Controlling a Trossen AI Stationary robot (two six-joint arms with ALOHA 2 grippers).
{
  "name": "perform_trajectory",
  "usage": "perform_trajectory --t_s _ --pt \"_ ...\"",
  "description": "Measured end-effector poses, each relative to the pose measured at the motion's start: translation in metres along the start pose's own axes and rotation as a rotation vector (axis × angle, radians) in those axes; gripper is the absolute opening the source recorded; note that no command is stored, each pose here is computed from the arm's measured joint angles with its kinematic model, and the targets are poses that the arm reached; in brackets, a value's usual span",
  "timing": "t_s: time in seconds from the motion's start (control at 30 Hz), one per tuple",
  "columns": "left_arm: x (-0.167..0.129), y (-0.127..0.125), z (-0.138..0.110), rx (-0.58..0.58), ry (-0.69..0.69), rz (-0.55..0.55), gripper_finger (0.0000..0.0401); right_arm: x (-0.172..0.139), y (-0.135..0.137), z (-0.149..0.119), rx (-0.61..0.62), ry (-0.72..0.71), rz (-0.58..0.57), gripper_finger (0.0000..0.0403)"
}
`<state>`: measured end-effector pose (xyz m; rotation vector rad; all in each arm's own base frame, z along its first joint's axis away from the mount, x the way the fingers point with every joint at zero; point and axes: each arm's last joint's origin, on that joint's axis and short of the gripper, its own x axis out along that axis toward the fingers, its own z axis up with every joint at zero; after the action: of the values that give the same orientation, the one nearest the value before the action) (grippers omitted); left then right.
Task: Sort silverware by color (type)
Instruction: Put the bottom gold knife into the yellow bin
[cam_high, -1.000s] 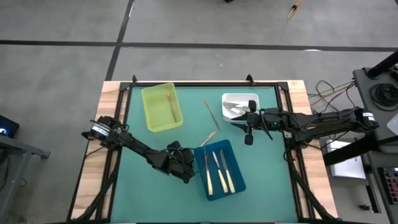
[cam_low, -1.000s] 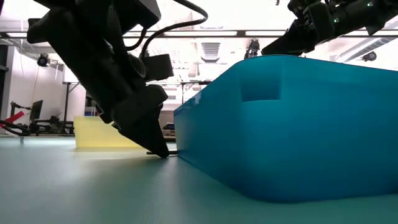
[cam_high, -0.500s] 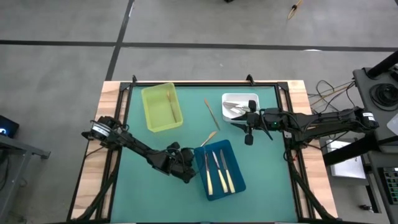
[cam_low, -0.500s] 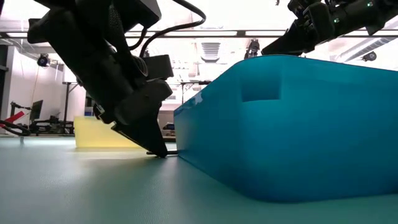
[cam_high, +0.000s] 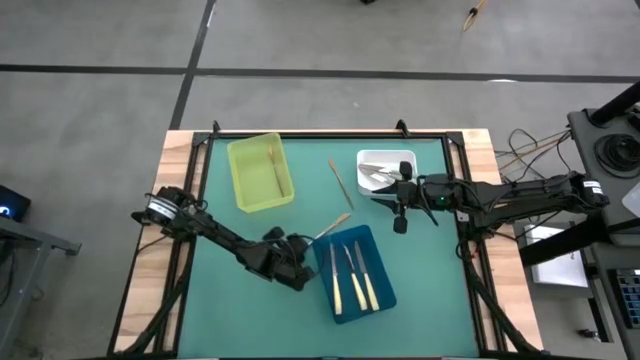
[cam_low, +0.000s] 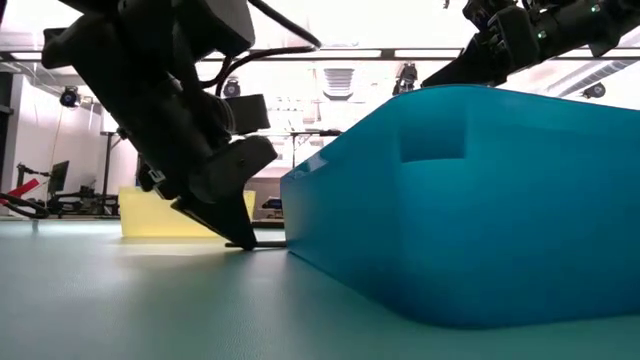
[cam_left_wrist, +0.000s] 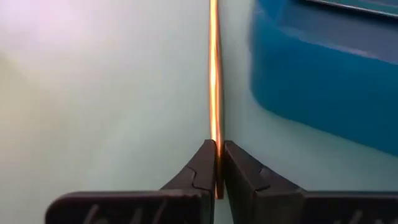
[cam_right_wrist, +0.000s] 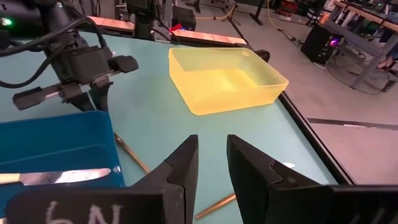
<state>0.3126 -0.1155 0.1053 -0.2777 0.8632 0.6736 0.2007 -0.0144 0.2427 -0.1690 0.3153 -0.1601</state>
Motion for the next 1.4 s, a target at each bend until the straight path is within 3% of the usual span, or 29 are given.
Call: perform_trajectory --t_s 0.3,0.47,0.8,0.97,1.1,1.4 --pt "-0.006 0.013 -0.003 -0.006 0.046 0.104 0.0002 0.0 0.0 0.0 -0.002 -0.001 0.0 0.0077" --pt "-0.017 0.023 -0.005 0.055 0.127 0.146 0.0001 0.0 0.0 0.0 -0.002 0.0 0.0 0.0077" --pt "-0.051 0.041 -0.018 0.107 0.474 0.161 0.0001 0.0 0.0 0.0 -0.008 0.0 0.0 0.0077" --pt "-0.064 0.038 -0.023 0.096 0.583 0.086 0.0001 0.0 0.0 0.0 -0.009 0.0 0.0 0.0077" --pt "-0.067 0.037 -0.027 0.074 0.691 0.048 0.0024 0.0 0.0 0.0 -0.008 0.0 0.0 0.0077" --pt "-0.07 0.035 -0.027 0.073 0.709 0.029 0.0097 0.0 0.0 0.0 -0.006 0.0 0.0 0.0077"
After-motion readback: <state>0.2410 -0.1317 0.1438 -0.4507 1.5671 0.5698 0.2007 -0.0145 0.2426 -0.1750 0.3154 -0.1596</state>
